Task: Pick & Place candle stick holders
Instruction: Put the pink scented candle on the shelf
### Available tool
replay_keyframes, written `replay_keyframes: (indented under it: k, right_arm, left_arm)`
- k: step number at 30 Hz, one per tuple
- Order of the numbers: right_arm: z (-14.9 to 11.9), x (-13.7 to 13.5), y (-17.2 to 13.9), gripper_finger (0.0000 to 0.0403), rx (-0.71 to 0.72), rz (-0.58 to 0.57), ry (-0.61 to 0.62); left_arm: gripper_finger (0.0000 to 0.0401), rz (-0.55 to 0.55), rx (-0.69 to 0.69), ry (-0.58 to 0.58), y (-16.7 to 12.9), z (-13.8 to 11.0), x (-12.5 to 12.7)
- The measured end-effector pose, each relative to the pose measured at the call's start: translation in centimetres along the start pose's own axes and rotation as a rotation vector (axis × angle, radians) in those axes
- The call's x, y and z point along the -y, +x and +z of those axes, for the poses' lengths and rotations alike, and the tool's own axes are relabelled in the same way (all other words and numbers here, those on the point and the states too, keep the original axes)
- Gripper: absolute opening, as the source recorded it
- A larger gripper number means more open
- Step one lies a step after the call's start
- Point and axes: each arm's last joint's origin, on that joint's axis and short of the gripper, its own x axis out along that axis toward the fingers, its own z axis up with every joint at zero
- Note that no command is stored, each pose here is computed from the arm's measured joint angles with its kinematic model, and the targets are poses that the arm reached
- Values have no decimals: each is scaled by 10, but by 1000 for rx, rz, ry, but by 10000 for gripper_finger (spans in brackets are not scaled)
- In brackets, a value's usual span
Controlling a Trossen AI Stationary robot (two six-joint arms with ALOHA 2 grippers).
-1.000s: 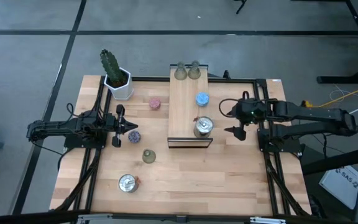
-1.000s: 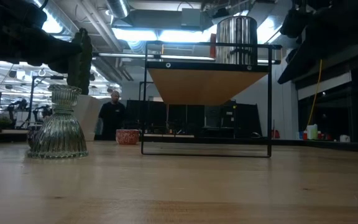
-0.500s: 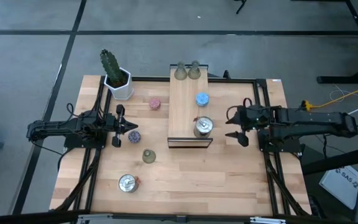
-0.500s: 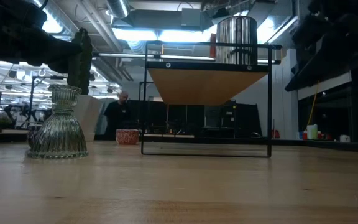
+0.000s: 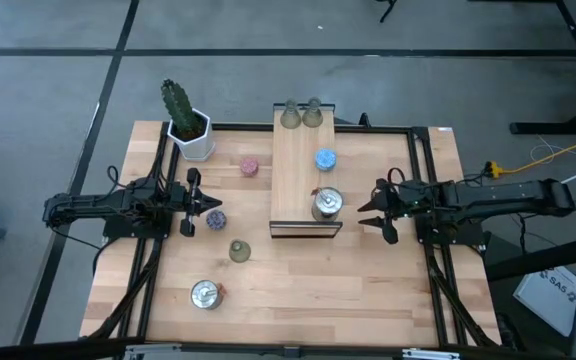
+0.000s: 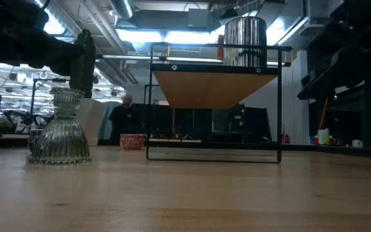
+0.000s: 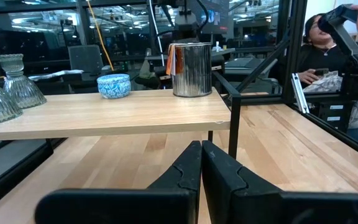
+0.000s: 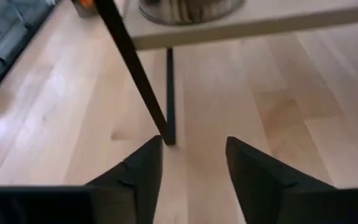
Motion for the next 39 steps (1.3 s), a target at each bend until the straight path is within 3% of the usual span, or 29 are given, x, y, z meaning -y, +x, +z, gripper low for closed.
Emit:
replay_keyframes:
  k: [12, 29, 39]
  right_arm:
    - [-21, 0, 6, 94, 215, 44, -35]
    - [-40, 2, 2, 25, 293, 62, -41]
    - [-42, 2, -4, 6, 306, 59, -68]
  left_arm:
    - [6, 0, 0, 0, 0, 0, 0]
    - [6, 0, 0, 0, 0, 0, 0]
    - [6, 0, 0, 0, 0, 0, 0]
